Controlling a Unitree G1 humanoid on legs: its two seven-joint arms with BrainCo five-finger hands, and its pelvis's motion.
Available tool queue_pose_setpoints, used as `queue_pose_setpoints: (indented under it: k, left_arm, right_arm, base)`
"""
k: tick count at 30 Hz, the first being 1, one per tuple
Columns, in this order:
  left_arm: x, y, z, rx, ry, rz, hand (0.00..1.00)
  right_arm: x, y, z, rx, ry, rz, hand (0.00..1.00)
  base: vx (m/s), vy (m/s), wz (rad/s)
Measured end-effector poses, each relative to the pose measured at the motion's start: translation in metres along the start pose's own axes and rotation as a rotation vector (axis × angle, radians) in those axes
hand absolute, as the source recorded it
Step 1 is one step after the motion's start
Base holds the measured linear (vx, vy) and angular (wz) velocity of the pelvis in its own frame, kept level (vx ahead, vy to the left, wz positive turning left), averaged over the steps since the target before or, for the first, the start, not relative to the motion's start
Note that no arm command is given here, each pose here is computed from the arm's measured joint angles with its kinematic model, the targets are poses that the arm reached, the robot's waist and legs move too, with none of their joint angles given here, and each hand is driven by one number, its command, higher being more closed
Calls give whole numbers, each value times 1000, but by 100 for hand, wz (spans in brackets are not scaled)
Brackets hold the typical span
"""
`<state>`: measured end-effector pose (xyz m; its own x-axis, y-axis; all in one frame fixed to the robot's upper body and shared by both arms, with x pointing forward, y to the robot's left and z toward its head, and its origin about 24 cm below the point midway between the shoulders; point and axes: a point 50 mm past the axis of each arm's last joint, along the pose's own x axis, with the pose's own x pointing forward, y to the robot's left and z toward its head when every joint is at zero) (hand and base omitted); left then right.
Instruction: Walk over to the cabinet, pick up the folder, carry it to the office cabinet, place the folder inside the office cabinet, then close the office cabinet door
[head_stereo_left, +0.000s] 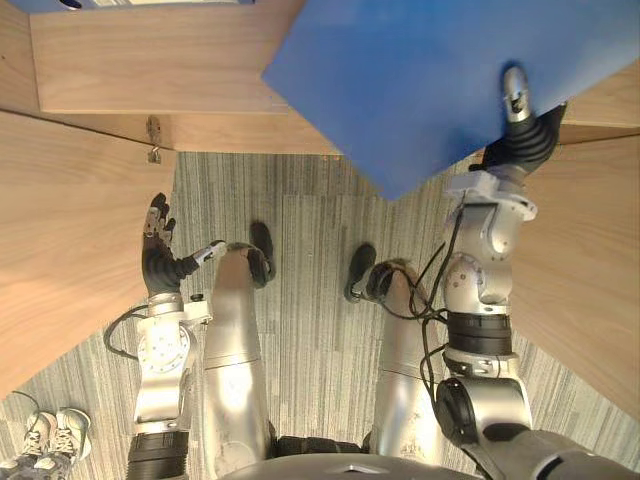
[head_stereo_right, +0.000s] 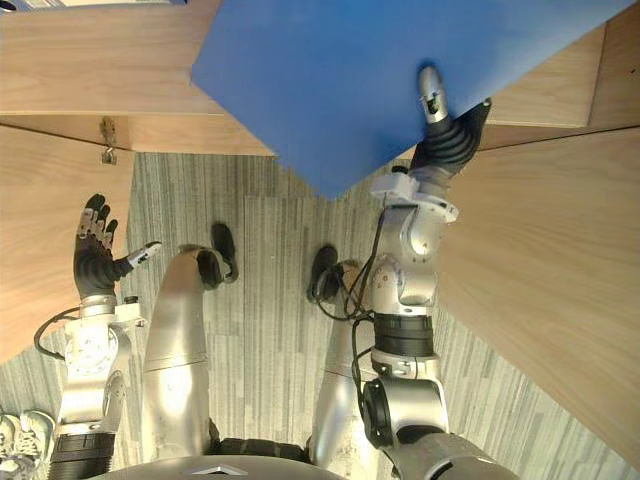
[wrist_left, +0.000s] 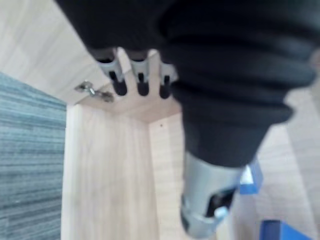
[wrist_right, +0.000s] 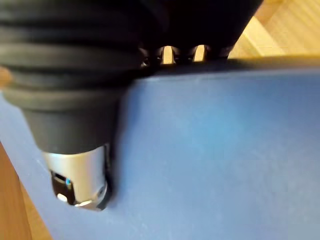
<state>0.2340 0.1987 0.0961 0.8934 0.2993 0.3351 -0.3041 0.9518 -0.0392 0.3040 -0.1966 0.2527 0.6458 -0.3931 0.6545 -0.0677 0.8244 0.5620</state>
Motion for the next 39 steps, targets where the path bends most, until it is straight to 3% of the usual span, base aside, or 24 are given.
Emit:
queue_pose_setpoints:
  k: [13, 27, 28, 33, 39]
  left_arm:
    - [-1, -9, 3, -17, -6, -17, 0]
    - [-13, -9, -5, -16, 43, -34, 0]
    - [-8, -13, -3, -35, 30, -39, 0]
    - [5, -20, 0, -76, 17, -47, 0]
    - [-2, -11, -8, -129, 68, -20, 0]
  right_arm:
    - [58, 5, 13, 371, -2, -176, 100]
    - [102, -6, 56, 482, -74, -226, 100]
    - [105, 0, 55, 494, -65, -224, 0]
    - [121, 11, 59, 543, -45, -223, 0]
    - [128, 14, 69, 438, -49, -133, 0]
  base:
    - [-61, -46, 1]
    - [-13, -38, 9]
    - [6, -25, 3]
    - [8, -10, 6]
    - [10, -1, 4]
